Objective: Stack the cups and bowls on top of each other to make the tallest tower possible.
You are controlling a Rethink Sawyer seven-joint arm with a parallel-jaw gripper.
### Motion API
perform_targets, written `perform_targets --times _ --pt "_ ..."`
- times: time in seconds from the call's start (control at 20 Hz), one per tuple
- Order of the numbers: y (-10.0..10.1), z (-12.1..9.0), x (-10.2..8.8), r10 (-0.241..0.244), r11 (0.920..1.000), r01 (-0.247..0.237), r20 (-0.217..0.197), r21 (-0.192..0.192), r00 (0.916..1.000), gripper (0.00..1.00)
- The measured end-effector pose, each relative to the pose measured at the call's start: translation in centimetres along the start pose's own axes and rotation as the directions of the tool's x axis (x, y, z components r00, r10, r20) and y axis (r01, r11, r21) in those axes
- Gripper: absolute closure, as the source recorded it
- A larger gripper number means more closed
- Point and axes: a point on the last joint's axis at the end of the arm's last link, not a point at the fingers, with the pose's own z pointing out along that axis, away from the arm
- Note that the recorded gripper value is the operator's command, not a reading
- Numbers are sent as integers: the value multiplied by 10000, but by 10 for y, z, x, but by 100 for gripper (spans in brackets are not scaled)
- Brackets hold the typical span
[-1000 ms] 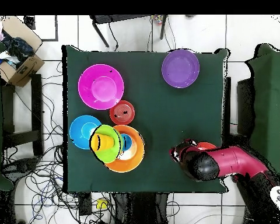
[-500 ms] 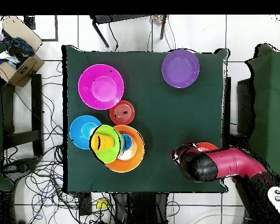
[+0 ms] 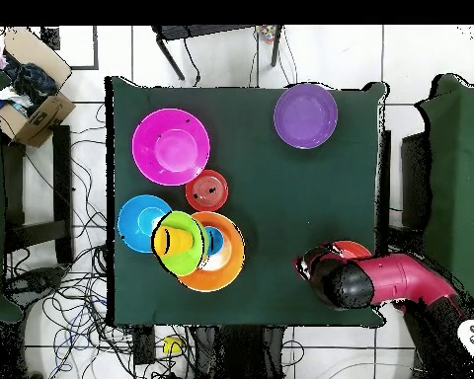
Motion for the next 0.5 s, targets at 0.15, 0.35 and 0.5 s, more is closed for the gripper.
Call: perform_targets --times 0.15,0.35,0.5 --pt "-5 1 8 164 9999 -163 -135 56 9998 0" --pt "-8 2 12 270 9996 -268 -212 105 9994 0" --pt "-13 3 16 386 9991 -381 -300 174 9988 0"
